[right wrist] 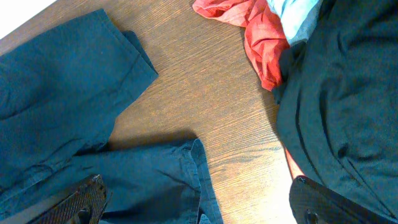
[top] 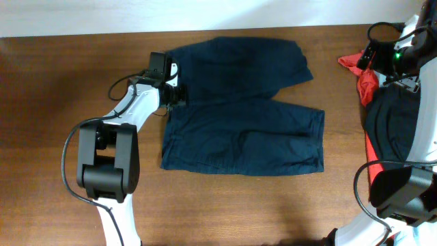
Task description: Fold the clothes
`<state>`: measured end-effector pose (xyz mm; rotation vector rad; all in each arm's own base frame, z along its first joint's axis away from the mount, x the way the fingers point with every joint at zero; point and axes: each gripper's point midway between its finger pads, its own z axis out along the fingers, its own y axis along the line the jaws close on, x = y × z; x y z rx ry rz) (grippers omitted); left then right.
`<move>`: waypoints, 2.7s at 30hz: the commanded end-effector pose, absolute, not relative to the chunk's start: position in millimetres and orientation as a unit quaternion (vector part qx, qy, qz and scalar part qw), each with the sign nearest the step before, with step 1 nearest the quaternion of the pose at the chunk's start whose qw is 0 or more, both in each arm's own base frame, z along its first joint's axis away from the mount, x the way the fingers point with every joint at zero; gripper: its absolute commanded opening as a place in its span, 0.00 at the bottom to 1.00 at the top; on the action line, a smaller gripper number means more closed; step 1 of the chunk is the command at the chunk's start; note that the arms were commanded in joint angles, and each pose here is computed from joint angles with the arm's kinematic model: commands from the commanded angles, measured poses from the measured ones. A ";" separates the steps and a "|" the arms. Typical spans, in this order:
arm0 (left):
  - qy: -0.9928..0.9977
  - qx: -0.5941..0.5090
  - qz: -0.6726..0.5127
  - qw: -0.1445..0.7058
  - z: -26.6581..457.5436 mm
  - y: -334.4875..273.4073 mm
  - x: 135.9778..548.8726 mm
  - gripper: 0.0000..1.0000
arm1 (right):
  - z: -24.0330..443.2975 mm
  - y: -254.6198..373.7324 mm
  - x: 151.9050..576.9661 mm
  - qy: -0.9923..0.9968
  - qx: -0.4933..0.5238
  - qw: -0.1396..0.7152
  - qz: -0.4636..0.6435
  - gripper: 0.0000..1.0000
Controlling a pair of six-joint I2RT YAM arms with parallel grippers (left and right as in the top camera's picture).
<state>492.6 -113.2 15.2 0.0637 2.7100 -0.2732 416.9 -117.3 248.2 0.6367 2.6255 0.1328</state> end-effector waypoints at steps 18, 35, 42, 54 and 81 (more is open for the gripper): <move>0.965 0.013 -0.075 0.252 63.1 -102.5 504.8 0.11 | 248.3 -119.7 417.3 0.948 0.227 0.217 0.042 0.98; 0.972 0.005 -0.039 0.230 58.1 -89.0 491.7 0.37 | 248.3 -119.8 417.3 0.948 0.227 0.217 0.042 0.98; 0.975 0.007 -0.044 0.216 42.5 -91.5 490.7 0.38 | 248.3 -119.7 417.3 0.948 0.227 0.217 0.042 0.98; 0.976 0.017 -0.075 0.204 18.9 -103.9 493.7 0.37 | 248.3 -119.8 417.3 0.948 0.227 0.217 0.042 0.98; 0.971 0.007 -0.048 0.232 68.7 -90.8 500.9 0.00 | 248.3 -119.8 417.3 0.948 0.227 0.217 0.042 0.99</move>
